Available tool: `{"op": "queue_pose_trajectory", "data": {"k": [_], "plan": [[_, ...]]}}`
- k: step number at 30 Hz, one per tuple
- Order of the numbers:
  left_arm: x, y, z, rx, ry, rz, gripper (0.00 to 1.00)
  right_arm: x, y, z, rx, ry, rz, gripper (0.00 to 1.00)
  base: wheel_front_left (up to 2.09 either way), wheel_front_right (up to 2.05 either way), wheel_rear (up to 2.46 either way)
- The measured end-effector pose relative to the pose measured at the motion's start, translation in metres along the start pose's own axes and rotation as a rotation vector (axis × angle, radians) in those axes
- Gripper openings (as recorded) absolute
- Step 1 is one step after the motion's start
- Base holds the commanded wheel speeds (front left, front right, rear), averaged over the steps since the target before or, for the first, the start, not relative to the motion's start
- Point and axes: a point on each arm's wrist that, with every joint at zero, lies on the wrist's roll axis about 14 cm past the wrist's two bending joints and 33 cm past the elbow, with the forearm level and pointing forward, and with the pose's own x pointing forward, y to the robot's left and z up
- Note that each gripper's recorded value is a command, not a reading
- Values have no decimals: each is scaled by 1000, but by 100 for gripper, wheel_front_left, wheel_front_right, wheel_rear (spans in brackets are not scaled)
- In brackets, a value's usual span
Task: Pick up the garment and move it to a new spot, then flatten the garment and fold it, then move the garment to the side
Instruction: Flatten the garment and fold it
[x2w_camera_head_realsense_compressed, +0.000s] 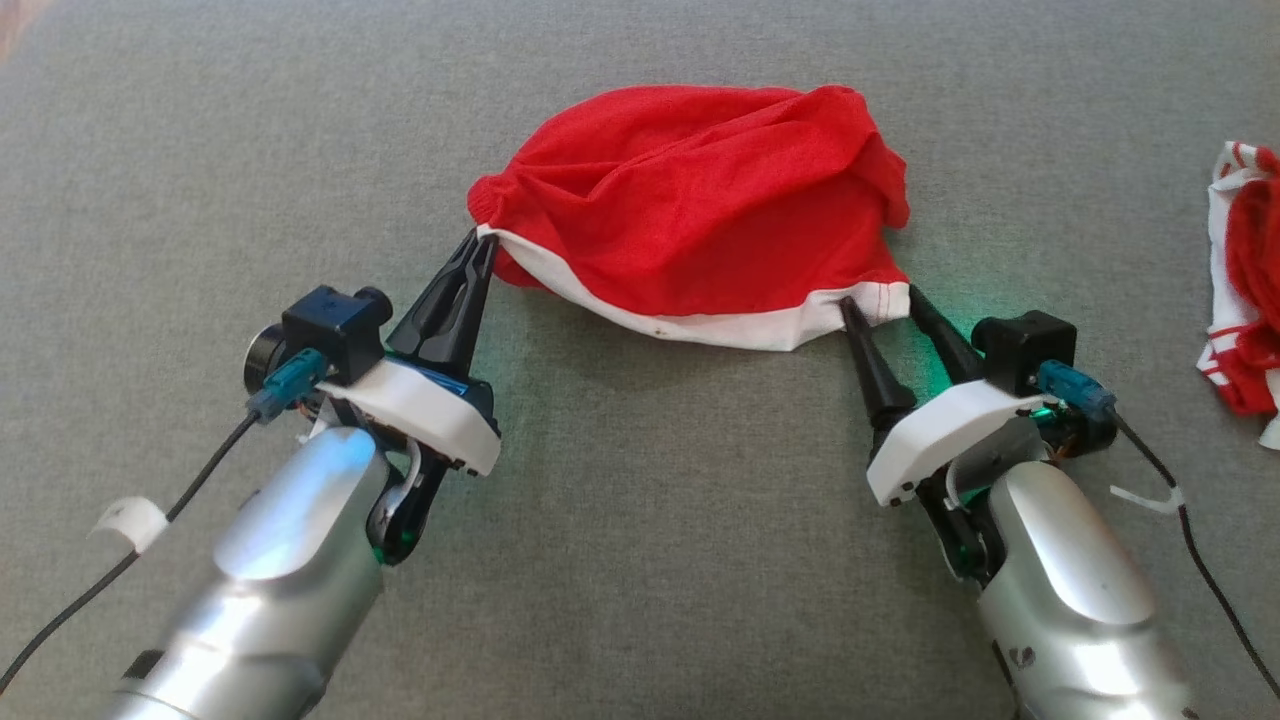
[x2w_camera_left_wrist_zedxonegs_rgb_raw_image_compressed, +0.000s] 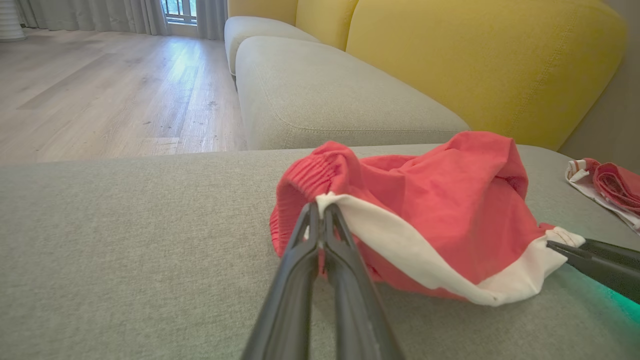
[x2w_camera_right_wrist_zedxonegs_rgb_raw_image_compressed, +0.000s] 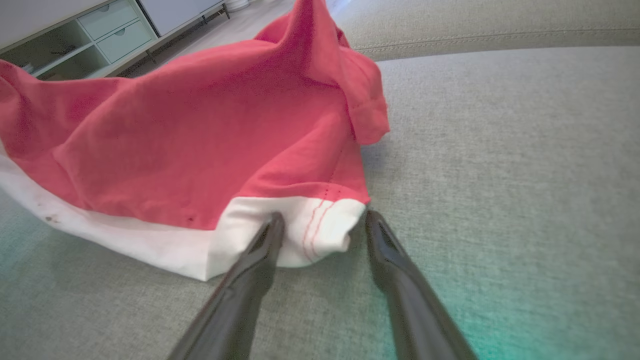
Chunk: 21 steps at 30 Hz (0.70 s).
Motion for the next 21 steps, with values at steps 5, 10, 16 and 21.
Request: {"op": "queue_pose_trajectory", "data": {"k": [5, 10, 16, 21], "plan": [[0, 0, 0, 8, 2, 5, 0, -4, 2, 5, -17, -22, 6, 0, 0, 0, 0], [-4, 1, 2, 38, 4, 11, 0, -9, 2, 18, -29, -69, 0, 0, 0, 0, 0], [-13, 3, 18, 123, -27, 6, 0, -19, -2, 61, -83, -194, -21, 0, 0, 0, 0], [-25, 5, 57, 240, -106, -12, 0, -38, 1, 114, -162, -338, -15, 0, 0, 0, 0]]}}
